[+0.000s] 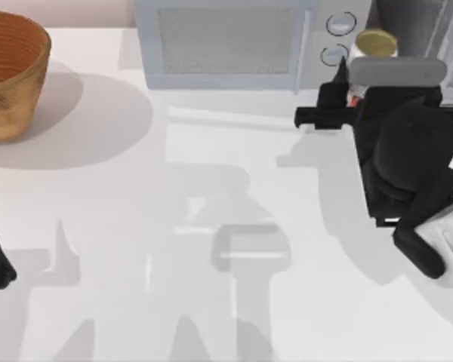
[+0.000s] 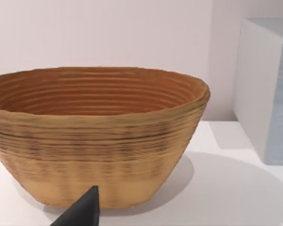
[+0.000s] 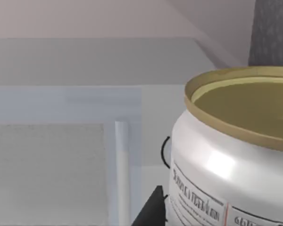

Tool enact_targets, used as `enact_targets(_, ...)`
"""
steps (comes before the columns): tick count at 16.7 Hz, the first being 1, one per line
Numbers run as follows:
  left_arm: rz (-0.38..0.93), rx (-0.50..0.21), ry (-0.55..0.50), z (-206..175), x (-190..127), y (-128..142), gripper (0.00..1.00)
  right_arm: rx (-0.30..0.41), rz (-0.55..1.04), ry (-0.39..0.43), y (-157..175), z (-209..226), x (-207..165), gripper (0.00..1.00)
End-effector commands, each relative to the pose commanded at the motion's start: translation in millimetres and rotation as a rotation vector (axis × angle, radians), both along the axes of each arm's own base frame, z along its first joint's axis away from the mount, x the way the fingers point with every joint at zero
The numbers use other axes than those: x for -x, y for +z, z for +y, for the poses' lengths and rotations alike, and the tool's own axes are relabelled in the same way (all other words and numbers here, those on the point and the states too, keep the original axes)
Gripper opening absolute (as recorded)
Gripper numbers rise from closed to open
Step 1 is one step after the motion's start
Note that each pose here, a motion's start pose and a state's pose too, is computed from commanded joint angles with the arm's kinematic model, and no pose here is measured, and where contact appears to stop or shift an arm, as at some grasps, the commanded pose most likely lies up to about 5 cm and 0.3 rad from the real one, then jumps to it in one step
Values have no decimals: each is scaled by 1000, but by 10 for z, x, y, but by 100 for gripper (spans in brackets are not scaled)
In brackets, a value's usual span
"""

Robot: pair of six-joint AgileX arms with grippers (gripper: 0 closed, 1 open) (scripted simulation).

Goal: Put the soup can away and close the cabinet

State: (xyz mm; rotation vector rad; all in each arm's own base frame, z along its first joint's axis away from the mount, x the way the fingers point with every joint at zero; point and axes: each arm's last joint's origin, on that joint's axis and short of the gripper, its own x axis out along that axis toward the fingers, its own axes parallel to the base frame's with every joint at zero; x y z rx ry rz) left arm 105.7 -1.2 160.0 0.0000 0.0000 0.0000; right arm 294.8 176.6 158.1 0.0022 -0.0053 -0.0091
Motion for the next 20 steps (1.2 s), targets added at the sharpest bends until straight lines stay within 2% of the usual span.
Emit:
enact_targets(6, 0, 0, 0, 0, 0, 0, 100, -3, -2, 0, 23, -1, -3, 0)
enact_targets(9, 0, 0, 0, 0, 0, 0, 100, 24, 29, 15, 42, -91, 53, 0)
enact_targets(12, 0, 0, 0, 0, 0, 0, 100, 40, 55, 29, 174, -299, 169, 0)
enact_targets(16, 0, 0, 0, 0, 0, 0, 100, 28, 48, 30, 447, -668, 419, 0)
enact_targets(20, 0, 0, 0, 0, 0, 0, 100, 13, 43, 11, 584, -989, 680, 0)
